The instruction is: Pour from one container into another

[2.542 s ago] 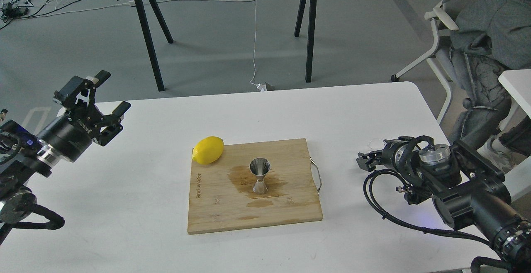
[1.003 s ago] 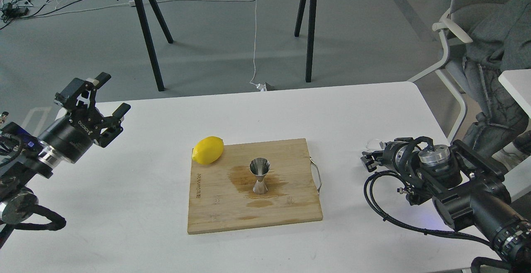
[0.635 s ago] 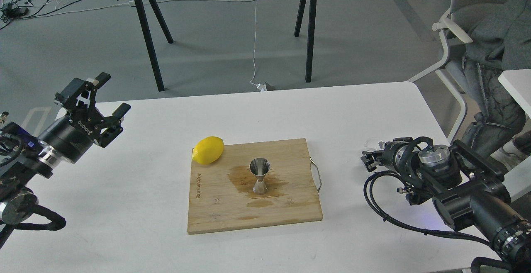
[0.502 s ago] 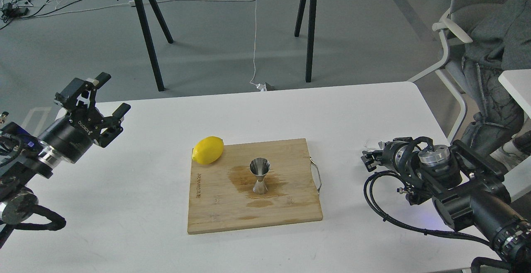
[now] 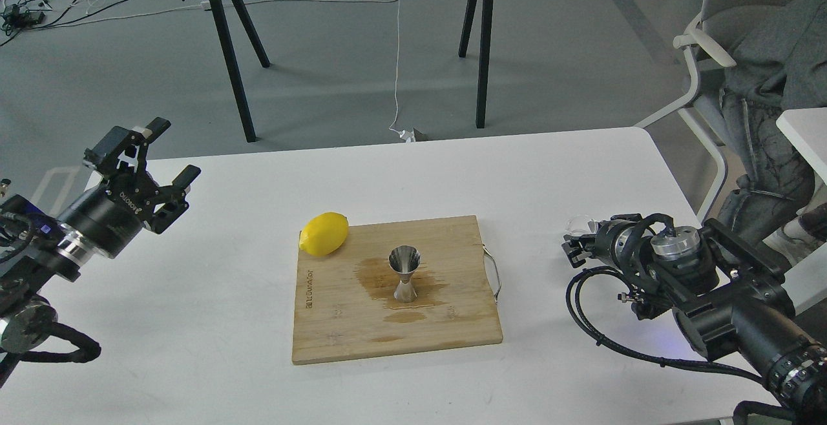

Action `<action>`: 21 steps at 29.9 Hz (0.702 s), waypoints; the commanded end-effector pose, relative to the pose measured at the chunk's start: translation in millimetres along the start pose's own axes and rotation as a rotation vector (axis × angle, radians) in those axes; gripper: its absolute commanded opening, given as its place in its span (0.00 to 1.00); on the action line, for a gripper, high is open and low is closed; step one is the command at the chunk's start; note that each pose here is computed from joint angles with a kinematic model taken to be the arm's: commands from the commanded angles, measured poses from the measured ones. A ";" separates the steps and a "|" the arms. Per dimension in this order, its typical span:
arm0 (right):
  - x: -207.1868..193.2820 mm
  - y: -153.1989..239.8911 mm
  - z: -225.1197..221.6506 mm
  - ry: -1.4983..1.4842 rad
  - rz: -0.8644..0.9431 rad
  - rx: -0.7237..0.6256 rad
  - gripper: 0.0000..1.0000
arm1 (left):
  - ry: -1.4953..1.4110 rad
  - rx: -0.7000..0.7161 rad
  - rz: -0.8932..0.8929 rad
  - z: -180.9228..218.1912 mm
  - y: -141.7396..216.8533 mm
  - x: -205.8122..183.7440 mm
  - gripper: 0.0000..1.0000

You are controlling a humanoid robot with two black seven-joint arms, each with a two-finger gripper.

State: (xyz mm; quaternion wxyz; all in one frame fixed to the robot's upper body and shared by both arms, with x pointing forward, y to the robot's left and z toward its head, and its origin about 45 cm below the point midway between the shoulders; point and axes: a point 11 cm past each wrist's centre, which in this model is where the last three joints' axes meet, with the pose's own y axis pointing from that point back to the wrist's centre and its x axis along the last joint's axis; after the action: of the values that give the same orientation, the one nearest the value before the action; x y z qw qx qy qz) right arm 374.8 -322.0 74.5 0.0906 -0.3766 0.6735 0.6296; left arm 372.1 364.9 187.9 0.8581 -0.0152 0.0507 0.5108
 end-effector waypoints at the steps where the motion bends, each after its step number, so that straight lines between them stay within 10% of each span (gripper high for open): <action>1: 0.1 0.0 0.0 0.004 0.000 0.000 0.51 | 0.000 0.001 0.002 -0.2 0.3 0.5 0.98; 21: -1.4 0.2 3.6 0.011 -0.018 -0.008 0.43 | 0.001 0.002 0.002 -0.8 0.7 0.5 0.98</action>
State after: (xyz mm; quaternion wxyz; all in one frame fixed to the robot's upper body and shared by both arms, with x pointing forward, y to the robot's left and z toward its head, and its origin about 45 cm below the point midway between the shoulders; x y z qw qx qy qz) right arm 373.8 -319.9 73.5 0.0905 -0.3837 0.6700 0.6290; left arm 371.6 365.6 187.0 0.8576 -0.0144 0.0515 0.5116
